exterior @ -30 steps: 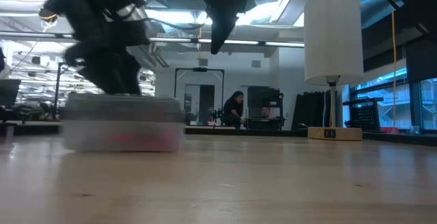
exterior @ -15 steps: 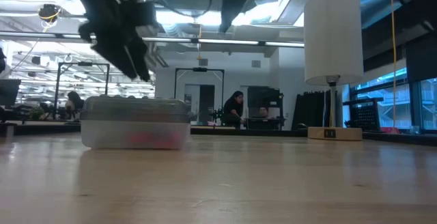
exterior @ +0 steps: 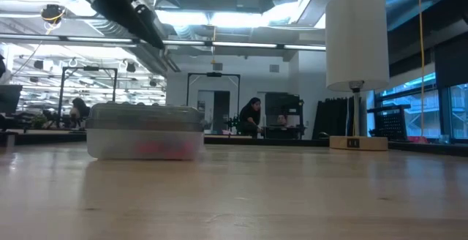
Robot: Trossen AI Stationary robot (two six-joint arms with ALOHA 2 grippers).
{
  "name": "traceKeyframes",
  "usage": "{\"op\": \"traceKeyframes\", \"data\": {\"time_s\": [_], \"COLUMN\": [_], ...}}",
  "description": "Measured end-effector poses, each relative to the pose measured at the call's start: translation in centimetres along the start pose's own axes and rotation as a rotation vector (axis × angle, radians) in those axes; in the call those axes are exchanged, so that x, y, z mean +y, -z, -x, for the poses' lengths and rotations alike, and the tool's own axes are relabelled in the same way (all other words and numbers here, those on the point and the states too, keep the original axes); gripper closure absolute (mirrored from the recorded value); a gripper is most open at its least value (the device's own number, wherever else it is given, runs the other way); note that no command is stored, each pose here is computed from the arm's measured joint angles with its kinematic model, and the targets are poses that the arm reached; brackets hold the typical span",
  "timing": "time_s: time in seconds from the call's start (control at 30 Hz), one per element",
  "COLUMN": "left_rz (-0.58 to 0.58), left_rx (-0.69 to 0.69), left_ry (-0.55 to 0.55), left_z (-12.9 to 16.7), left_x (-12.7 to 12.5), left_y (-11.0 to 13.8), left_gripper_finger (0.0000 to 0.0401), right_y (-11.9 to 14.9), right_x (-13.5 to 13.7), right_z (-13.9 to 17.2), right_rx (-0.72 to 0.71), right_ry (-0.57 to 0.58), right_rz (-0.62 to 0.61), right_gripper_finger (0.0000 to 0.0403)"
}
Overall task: Pack school essentials
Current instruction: Return to Home Position
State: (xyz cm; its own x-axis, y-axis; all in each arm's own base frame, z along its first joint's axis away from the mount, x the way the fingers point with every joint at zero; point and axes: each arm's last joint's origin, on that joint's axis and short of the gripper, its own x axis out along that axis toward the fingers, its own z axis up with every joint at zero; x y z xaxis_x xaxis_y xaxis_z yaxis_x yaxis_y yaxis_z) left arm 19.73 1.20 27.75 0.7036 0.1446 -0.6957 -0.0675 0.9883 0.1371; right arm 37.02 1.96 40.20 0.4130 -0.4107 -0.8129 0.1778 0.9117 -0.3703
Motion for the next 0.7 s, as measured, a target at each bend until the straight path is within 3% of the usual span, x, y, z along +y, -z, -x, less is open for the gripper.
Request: {"op": "traceKeyframes", "data": {"time_s": [0.17, 0.37, 0.7], "left_rz": [0.03, 0.022, 0.019], "left_rx": [0.0, 0.023, 0.04], "left_ry": [-0.009, -0.121, -0.192], "left_z": [-0.2, -0.3, -0.3], "left_x": [-0.3, -0.4, -0.2], "left_y": [-0.1, 0.0, 0.2], "left_gripper_finger": [0.0007, 0.0021, 0.0137], "right_y": [0.4, 1.1, 3.8], "right_x": [0.2, 0.5, -1.0], "right_z": [1.1, 2.5, 7.5], "right_rx": [-0.018, -0.017, -0.113], "right_ry": [0.036, 0.07, 0.094], "right_rz": [-0.002, 0.007, -0.088], "right_gripper_finger": [0.0397, 0.0397, 0.0401]}}
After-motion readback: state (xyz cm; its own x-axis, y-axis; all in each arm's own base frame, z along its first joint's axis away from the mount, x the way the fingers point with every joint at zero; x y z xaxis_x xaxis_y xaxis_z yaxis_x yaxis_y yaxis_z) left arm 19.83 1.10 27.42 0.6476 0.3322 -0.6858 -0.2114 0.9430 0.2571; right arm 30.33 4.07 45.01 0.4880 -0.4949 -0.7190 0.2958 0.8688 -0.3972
